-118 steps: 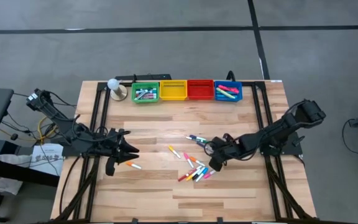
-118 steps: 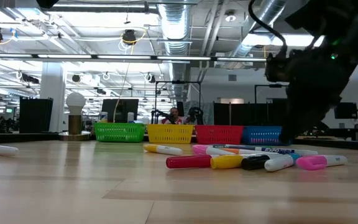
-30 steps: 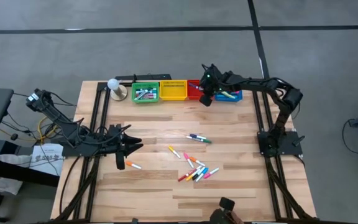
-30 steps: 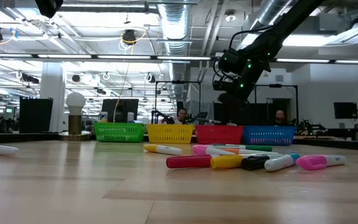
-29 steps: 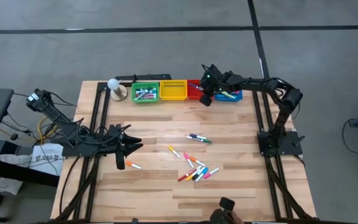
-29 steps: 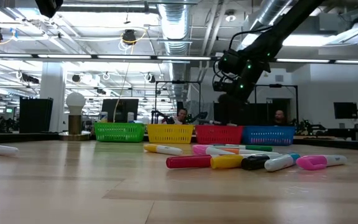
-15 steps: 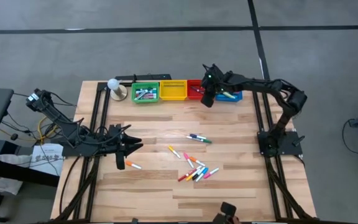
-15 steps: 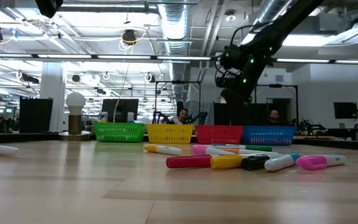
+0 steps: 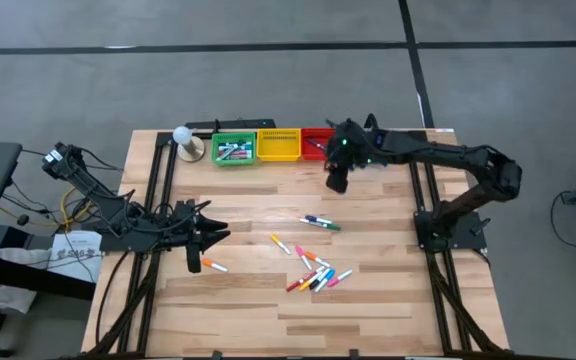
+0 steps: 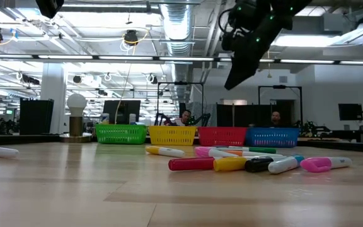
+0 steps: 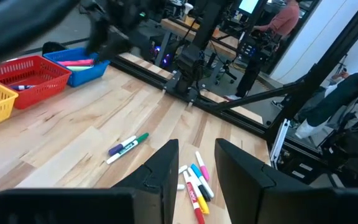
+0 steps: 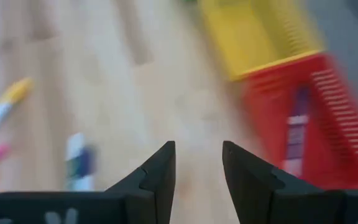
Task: Pick & Place Markers
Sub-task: Put the green marker pen into the red basket
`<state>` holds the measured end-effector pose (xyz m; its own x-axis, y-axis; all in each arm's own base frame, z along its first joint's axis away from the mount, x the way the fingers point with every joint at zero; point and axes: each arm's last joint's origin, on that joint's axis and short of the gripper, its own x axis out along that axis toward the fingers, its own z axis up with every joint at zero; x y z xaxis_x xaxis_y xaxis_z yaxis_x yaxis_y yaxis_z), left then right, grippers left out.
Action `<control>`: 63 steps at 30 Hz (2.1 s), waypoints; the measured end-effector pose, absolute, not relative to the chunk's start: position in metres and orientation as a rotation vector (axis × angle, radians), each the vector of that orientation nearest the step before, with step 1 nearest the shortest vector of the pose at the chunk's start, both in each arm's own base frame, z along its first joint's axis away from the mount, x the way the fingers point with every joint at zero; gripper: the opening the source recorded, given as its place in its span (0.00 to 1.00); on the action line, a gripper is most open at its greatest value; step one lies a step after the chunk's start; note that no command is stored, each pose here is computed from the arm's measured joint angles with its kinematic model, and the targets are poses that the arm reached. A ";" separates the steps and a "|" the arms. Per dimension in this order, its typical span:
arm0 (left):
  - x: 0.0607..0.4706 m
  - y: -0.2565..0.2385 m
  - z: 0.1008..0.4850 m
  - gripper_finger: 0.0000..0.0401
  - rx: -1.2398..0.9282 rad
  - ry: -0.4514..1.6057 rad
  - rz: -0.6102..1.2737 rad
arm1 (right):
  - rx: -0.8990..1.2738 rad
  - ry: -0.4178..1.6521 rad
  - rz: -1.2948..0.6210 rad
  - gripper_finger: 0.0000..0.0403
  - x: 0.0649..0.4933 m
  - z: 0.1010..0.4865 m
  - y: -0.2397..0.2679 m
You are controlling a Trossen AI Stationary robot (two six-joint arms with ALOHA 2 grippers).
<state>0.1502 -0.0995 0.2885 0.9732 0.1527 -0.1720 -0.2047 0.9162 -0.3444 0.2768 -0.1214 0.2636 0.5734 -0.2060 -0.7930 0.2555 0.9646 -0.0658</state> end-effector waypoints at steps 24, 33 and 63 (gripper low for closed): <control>0.150 -0.100 0.288 0.26 -0.368 0.150 0.172 | 0.190 1.445 0.094 0.29 0.315 0.162 -0.034; 0.150 -0.100 0.288 0.26 -0.368 0.151 0.171 | 0.217 1.547 0.146 0.29 0.322 0.131 -0.020; 0.150 -0.100 0.288 0.26 -0.364 0.156 0.172 | 0.272 1.432 0.121 0.06 0.320 0.175 -0.008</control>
<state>0.1500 -0.0997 0.2876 0.9736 0.1387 -0.1815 -0.1944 0.9204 -0.3394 0.3196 -0.0081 0.1746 0.1388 0.2450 -0.9595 0.0799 0.9630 0.2574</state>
